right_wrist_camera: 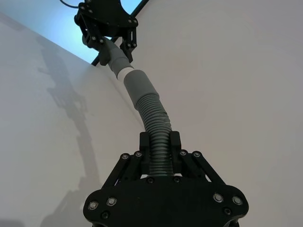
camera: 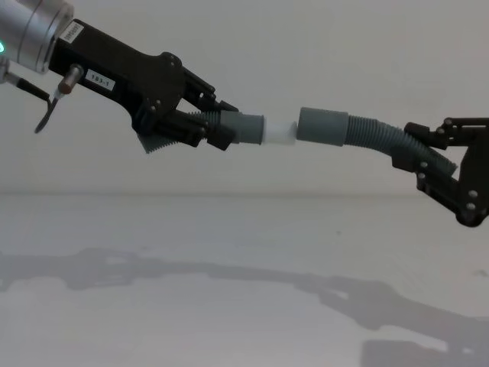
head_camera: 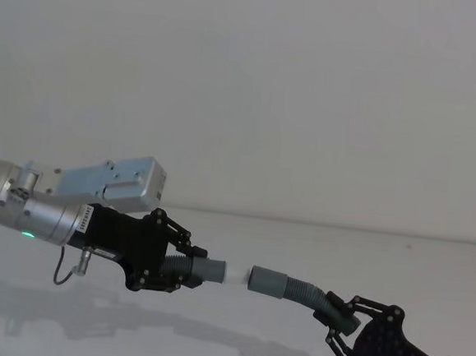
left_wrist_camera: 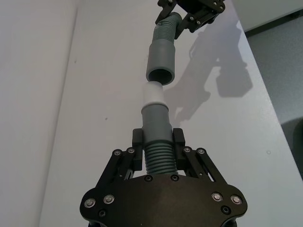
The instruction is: Use both hands to pick up one end of the pipe from the table, align the ends, and insert them.
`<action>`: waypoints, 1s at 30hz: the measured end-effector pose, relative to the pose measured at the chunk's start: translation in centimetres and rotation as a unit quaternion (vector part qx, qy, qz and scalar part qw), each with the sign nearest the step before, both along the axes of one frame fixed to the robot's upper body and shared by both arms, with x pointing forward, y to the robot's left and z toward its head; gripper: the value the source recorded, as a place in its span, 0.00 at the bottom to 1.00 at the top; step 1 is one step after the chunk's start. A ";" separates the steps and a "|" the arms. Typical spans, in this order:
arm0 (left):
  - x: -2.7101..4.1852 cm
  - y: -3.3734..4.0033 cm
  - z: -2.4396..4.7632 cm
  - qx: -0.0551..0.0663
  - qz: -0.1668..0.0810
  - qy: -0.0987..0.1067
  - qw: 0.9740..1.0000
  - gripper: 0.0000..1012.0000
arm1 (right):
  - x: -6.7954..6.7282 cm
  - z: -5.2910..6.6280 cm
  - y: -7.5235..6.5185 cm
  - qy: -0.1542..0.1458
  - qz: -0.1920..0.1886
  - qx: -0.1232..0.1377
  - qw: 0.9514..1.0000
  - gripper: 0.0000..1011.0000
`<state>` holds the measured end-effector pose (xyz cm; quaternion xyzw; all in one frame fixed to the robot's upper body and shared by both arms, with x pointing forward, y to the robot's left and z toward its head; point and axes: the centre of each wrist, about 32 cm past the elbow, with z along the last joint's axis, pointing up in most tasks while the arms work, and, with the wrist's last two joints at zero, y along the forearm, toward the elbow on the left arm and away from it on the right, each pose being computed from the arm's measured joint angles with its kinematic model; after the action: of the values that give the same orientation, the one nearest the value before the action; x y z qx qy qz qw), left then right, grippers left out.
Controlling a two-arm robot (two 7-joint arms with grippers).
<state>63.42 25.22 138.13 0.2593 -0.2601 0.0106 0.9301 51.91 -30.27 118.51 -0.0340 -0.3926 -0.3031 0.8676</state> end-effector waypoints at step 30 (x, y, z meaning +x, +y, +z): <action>-0.91 0.25 0.27 -0.009 -0.003 -0.004 1.000 0.33 | -0.1 0.1 -0.1 0.012 -0.008 -0.006 1.000 0.22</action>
<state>62.50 25.47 138.40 0.2506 -0.2646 0.0116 0.9312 51.78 -30.36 118.63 -0.0457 -0.3839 -0.3071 0.8696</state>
